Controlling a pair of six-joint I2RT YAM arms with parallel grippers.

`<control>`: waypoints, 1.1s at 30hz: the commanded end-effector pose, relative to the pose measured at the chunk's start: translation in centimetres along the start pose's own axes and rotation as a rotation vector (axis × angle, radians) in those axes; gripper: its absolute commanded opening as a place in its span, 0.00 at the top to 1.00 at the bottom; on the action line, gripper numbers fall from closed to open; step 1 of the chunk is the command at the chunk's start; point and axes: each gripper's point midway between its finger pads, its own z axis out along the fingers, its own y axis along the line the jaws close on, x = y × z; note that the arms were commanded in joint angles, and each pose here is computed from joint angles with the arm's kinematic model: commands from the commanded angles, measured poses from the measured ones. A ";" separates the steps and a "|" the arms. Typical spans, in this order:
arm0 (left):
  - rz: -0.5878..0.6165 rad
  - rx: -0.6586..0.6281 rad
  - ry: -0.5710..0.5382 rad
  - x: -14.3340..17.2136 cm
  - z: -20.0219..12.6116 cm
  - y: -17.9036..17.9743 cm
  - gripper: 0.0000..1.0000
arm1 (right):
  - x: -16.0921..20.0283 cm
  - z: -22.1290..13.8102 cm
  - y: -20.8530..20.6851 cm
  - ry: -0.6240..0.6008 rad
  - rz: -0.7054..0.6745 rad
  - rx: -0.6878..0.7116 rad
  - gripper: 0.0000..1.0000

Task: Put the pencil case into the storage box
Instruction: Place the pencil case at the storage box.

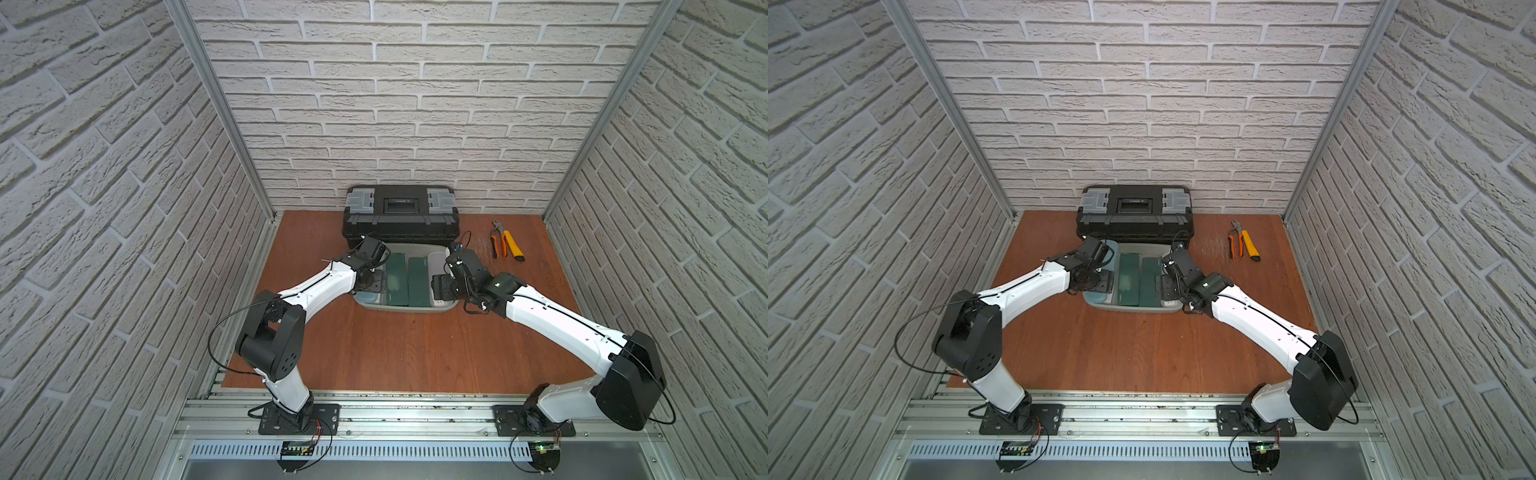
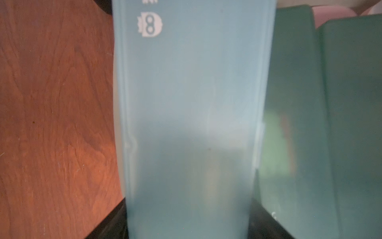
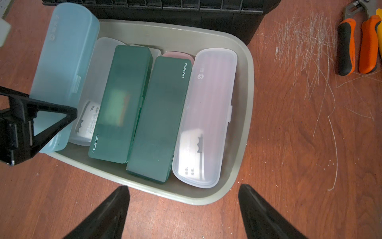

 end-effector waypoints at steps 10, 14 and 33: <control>-0.025 0.019 -0.031 -2.0 1.2 -1.6 0.09 | -0.7 -0.3 -0.1 -0.014 -0.008 0.009 0.13; -0.015 0.001 -0.037 -1.7 0.3 -1.8 0.02 | -0.6 -0.3 -0.2 -0.012 -0.012 0.011 0.13; -0.088 0.109 -0.105 -2.4 -1.1 -3.6 0.02 | -1.5 -0.9 -0.9 -0.042 -0.023 0.044 0.15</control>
